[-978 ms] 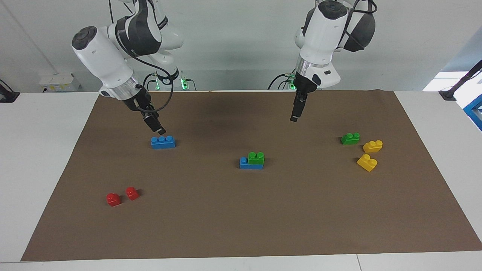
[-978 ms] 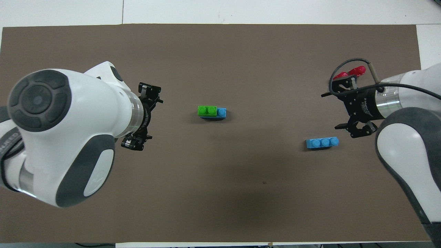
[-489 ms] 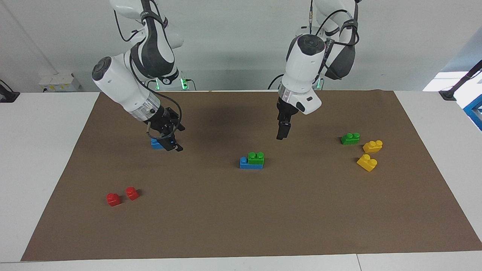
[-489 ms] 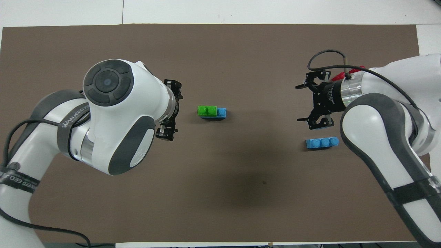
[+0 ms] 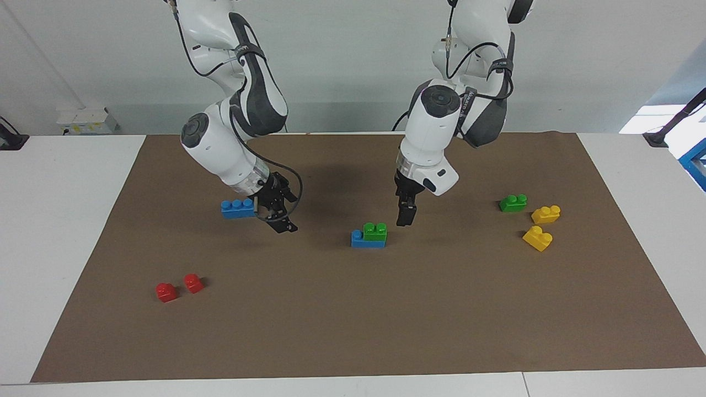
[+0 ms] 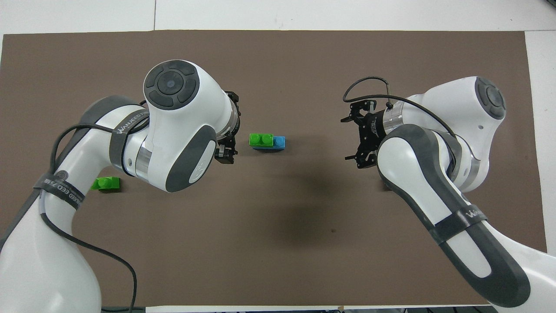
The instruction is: Remove green block with left arm and hold with right
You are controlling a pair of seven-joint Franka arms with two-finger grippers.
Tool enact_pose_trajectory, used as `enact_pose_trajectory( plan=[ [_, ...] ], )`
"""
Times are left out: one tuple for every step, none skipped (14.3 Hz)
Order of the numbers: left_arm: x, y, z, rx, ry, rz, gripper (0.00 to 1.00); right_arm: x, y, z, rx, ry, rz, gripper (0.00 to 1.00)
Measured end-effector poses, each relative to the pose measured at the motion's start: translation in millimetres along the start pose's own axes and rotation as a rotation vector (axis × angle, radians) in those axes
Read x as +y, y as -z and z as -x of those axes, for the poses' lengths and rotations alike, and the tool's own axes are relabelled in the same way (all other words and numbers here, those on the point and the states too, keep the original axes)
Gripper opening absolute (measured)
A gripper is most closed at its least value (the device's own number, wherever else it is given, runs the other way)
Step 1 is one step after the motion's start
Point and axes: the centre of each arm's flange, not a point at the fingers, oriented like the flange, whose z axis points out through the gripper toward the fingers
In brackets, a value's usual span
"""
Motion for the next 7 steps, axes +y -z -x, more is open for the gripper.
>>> enact_pose_trajectory(
  plan=[
    [0, -11, 6, 0.011, 0.007, -0.004, 1.00, -1, -3, 0, 0.001, 0.003, 0.003, 1.00],
    [0, -24, 15, 0.023, 0.020, -0.004, 1.00, -3, -3, 0, 0.000, 0.008, 0.001, 1.00],
    [1, -36, 24, 0.030, 0.033, 0.001, 1.00, -7, -1, 2, -0.001, 0.013, -0.006, 0.99],
    [3, -46, 29, 0.033, 0.040, 0.002, 1.00, -13, 1, 5, -0.004, 0.019, -0.013, 1.00],
    [7, -52, 30, 0.034, 0.045, 0.002, 1.00, -19, -3, 10, -0.007, 0.026, -0.015, 1.00],
    [9, -54, 28, 0.035, 0.051, 0.003, 1.00, -25, -11, 15, -0.012, 0.031, -0.011, 1.00],
    [12, -54, 27, 0.034, 0.057, 0.012, 1.00, -30, -23, 21, -0.016, 0.037, -0.003, 1.00]
  ],
)
